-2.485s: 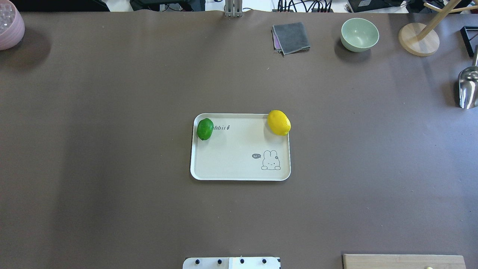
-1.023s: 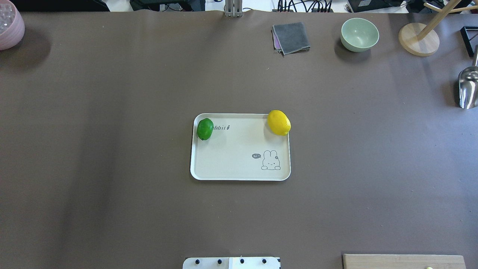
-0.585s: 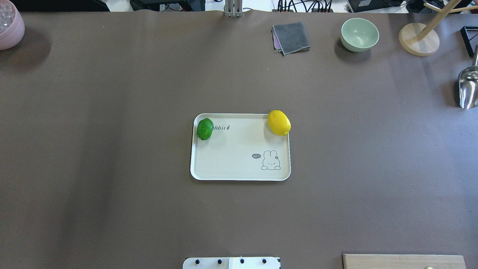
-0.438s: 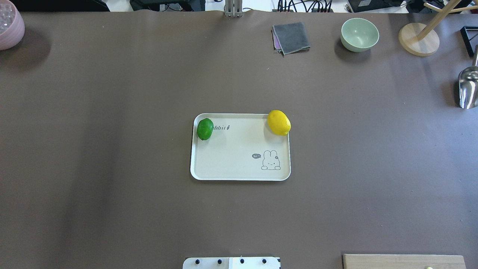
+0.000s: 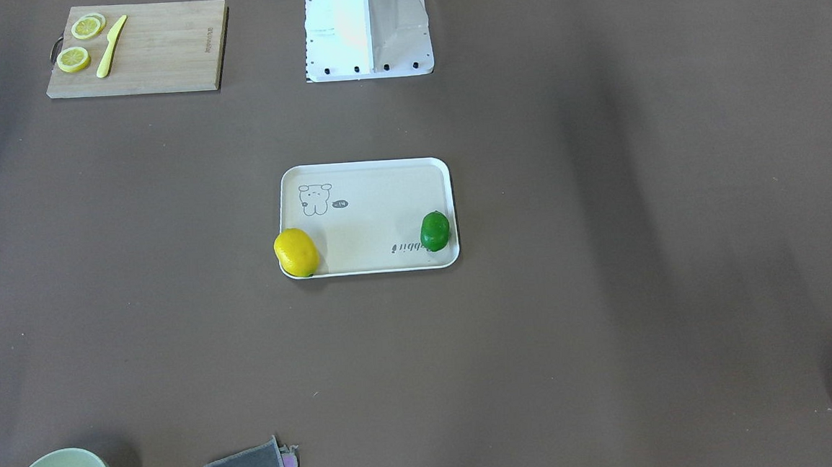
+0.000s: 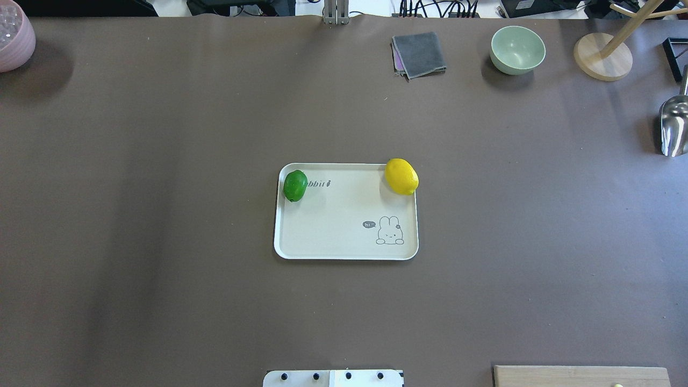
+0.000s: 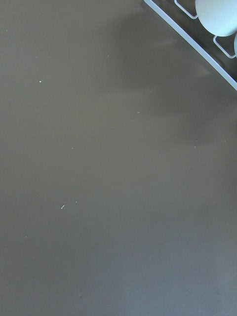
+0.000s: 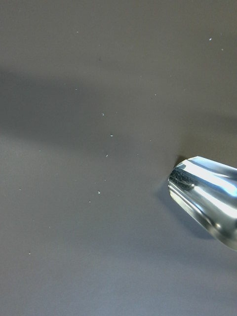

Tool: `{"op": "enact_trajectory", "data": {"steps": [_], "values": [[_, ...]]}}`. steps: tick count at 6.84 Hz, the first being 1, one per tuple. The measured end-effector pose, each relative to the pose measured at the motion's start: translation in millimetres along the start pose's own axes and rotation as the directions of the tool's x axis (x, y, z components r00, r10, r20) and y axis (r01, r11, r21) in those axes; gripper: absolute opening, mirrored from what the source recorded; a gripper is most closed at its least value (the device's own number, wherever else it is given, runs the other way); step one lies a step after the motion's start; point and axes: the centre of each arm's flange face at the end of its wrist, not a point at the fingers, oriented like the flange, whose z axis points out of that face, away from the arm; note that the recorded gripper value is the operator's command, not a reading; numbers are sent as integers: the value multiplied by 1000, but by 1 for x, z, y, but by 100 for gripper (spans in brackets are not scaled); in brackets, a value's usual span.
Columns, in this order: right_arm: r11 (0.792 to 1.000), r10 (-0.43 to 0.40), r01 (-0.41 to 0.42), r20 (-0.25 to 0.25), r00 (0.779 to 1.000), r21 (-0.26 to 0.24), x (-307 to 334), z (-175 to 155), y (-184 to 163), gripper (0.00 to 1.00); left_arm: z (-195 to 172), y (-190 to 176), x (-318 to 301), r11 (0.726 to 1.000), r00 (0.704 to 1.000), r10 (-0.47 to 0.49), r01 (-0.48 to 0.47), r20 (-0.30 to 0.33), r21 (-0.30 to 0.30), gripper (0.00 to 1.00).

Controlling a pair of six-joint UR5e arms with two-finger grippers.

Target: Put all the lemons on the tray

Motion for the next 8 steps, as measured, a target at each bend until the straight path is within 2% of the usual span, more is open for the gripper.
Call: {"op": "enact_trajectory", "data": {"steps": [8], "values": [[1000,-17,17,0,1000,7,-4,1,-4,100,0,0,0,1000,1000,10,-10,3,9,98]]}}
